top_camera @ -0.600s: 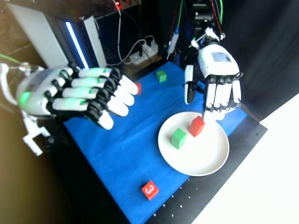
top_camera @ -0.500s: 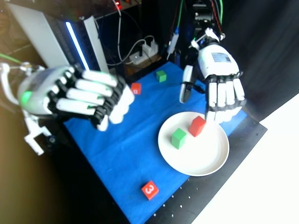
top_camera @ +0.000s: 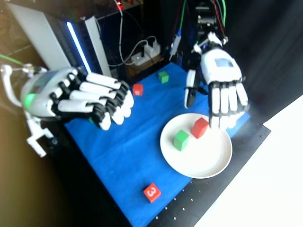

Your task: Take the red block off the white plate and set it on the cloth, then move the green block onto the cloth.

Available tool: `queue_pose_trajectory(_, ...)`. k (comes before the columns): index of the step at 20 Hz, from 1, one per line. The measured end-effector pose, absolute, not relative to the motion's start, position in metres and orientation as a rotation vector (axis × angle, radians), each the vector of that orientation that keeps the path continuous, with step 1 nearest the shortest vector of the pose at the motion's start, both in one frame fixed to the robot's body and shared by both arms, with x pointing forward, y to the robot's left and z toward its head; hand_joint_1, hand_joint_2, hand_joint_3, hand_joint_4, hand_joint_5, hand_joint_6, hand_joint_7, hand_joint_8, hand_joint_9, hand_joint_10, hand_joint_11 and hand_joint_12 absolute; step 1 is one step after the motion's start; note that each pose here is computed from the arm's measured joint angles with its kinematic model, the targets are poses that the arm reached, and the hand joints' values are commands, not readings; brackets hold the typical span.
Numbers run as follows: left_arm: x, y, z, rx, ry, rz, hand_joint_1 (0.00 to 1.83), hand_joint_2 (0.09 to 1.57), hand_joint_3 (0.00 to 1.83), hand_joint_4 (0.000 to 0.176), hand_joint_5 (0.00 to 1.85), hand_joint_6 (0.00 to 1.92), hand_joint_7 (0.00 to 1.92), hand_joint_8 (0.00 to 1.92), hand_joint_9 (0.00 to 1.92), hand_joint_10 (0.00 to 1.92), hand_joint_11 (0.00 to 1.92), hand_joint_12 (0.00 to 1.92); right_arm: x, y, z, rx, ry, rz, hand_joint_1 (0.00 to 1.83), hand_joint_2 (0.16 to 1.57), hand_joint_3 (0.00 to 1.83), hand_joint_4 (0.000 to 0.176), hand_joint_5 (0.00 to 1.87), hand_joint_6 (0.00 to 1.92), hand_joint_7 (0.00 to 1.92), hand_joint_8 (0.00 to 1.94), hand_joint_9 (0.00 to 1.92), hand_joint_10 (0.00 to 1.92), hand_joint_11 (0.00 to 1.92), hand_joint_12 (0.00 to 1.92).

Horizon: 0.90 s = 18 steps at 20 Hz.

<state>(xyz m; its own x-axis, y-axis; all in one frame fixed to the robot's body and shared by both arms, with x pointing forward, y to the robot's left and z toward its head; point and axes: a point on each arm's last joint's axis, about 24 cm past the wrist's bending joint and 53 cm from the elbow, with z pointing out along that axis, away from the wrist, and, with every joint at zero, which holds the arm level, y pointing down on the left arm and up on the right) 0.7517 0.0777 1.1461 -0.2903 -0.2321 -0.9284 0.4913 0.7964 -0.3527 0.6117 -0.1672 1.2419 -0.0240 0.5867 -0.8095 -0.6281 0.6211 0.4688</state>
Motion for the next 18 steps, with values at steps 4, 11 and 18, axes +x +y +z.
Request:
queue_pose_trajectory(4, 0.76, 0.072, 1.128, 0.204, 1.791, -0.692, 1.03, 0.89, 0.0, 0.0, 0.51, 0.02, 0.48, 0.01, 0.2, 0.77, 0.0, 1.59, 0.613, -0.168, 1.241, -0.039, 1.266, 0.966, 1.17, 0.61, 0.8, 0.0, 0.37, 1.31, 0.34, 1.37, 0.25, 1.56, 0.15, 1.92)
queue_pose_trajectory(11, 0.769, 0.07, 1.111, 0.184, 1.844, -0.673, 1.04, 0.9, 0.0, 0.0, 0.55, 0.03, 0.53, 0.03, 0.21, 1.04, 0.11, 1.64, 0.614, -0.169, 1.241, -0.033, 1.267, 0.964, 1.17, 0.66, 0.74, 0.0, 0.34, 1.28, 0.31, 1.28, 0.23, 1.51, 0.24, 1.92)
queue_pose_trajectory(18, 0.779, 0.075, 1.095, 0.14, 1.887, -0.656, 1.03, 0.97, 0.02, 0.0, 0.62, 0.07, 0.62, 0.09, 0.27, 1.02, 0.06, 1.63, 0.614, -0.17, 1.241, -0.03, 1.267, 0.963, 1.18, 0.67, 0.72, 0.0, 0.35, 1.29, 0.31, 1.26, 0.21, 1.52, 0.21, 1.92)
